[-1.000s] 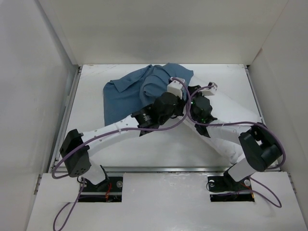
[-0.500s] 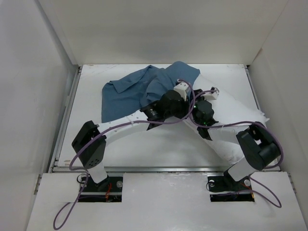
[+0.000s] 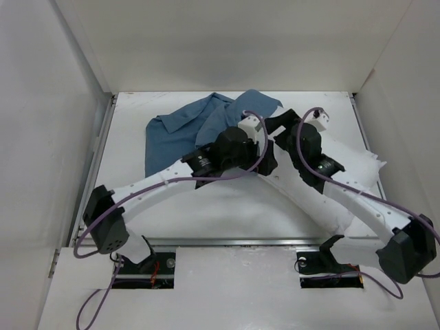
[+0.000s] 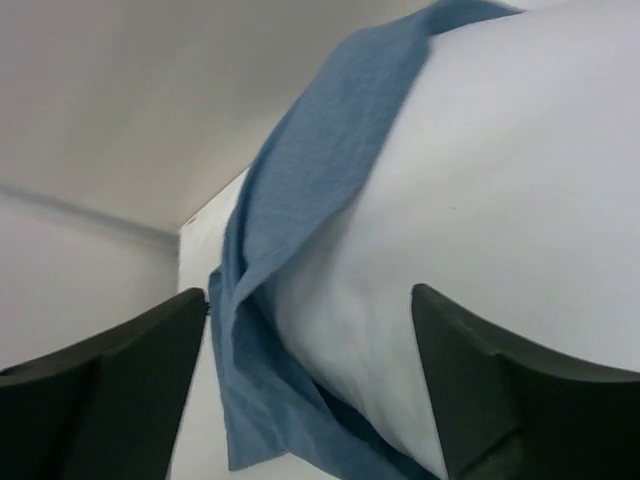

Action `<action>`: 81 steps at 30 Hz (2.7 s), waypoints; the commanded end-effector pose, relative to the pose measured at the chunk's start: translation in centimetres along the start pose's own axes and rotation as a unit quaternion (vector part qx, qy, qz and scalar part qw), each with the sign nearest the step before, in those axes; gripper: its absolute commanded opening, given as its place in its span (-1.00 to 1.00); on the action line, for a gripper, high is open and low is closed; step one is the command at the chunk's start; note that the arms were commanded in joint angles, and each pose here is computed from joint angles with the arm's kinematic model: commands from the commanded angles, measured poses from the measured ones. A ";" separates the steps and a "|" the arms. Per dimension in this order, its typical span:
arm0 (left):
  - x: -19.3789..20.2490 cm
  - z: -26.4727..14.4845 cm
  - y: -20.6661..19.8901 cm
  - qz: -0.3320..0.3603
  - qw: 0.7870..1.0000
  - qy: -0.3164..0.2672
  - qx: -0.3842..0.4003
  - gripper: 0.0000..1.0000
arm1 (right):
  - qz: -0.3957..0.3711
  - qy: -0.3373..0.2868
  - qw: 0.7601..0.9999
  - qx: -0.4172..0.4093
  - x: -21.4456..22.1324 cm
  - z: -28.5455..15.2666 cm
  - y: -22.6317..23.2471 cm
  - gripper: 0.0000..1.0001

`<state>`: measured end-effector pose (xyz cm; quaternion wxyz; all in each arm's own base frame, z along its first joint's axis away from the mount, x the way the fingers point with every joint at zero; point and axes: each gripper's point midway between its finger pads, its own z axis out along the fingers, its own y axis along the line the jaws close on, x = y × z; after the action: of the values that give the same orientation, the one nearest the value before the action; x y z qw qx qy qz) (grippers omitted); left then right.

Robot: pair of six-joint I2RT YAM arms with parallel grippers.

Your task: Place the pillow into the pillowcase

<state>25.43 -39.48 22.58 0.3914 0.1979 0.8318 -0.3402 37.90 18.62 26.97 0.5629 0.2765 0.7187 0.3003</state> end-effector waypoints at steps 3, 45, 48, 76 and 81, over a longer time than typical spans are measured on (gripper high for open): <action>-5.3 -5.7 -1.6 0.017 0.996 -0.085 0.016 1.00 | -0.082 -0.044 0.983 0.160 -4.3 -3.4 -5.9 0.94; -11.5 3.3 18.7 -0.062 0.974 -0.088 -0.201 0.97 | -0.224 0.366 0.899 -0.087 12.3 -4.6 -0.3 0.75; -11.7 -0.2 18.8 -0.054 0.963 -0.109 -0.239 0.97 | -0.245 0.311 0.918 -0.040 8.9 -5.0 -1.6 0.75; 3.3 7.5 12.3 0.099 0.910 0.103 -0.388 1.00 | -0.151 0.136 0.965 0.164 -3.5 -5.1 -13.1 0.95; 5.5 9.7 15.4 0.094 0.904 0.131 -0.395 0.10 | -0.148 0.149 0.963 0.167 -2.7 -5.0 -14.5 0.95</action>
<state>35.79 -37.37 12.36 0.4159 0.1381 0.8961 0.0708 32.17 6.17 17.97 0.4133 0.2111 0.8792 0.1080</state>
